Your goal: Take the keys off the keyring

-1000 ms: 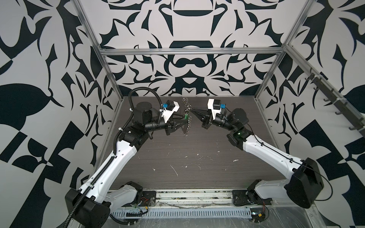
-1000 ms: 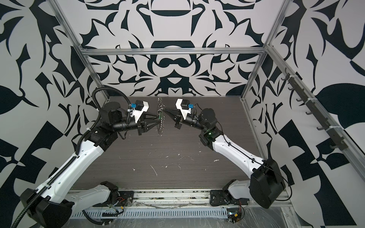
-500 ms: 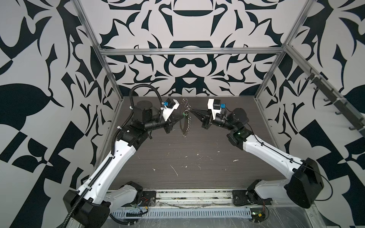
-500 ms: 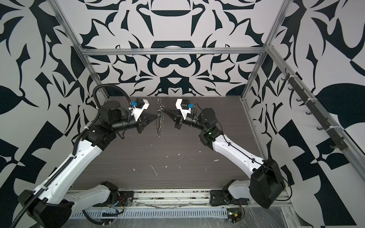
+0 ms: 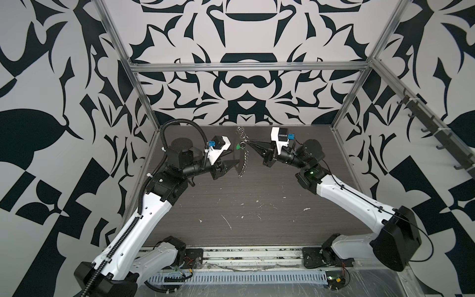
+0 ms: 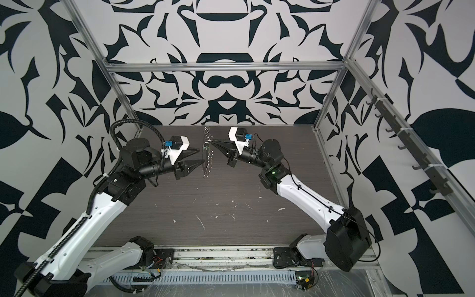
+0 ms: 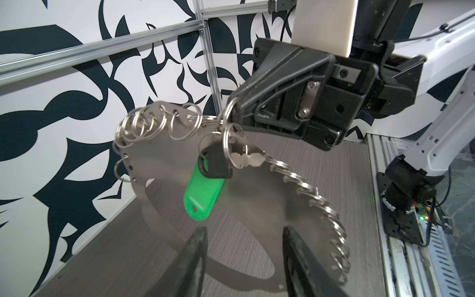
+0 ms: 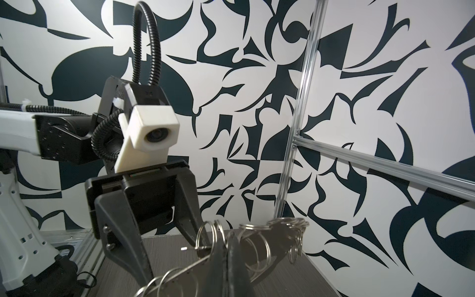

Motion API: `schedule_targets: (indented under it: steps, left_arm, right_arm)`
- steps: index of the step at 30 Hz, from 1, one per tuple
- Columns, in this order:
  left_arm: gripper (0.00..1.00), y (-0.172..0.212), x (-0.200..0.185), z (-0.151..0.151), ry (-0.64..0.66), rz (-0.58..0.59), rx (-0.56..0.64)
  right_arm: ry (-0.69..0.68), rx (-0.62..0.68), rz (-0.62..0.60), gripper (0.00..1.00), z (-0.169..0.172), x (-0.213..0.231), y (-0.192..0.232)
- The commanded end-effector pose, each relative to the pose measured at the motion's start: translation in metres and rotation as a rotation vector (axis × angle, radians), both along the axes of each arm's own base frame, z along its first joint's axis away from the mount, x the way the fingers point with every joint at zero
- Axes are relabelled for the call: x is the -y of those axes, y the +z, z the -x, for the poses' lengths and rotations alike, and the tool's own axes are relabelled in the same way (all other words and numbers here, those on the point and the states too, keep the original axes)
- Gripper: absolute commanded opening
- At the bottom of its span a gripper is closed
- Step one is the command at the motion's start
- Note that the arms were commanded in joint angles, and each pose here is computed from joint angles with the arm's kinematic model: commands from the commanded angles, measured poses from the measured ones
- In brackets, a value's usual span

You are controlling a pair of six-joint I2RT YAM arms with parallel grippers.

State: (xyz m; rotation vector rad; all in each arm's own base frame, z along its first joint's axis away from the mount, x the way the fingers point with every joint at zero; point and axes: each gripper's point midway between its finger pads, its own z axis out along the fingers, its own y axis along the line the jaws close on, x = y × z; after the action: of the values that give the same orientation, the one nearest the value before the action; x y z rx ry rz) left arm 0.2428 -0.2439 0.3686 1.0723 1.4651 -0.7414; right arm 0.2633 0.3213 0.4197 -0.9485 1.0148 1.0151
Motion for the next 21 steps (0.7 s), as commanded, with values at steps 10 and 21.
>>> schedule_targets:
  steps: [10,21]
  left_arm:
    - [0.47,0.011,0.008,-0.015,0.068,-0.086,0.182]
    - [0.27,0.018,0.007,-0.026,0.182,-0.146,0.284]
  right_arm:
    - [0.092,0.055,-0.039,0.00,0.021,0.002,0.041]
    - [0.106,0.041,-0.031,0.00,0.020,0.000,0.041]
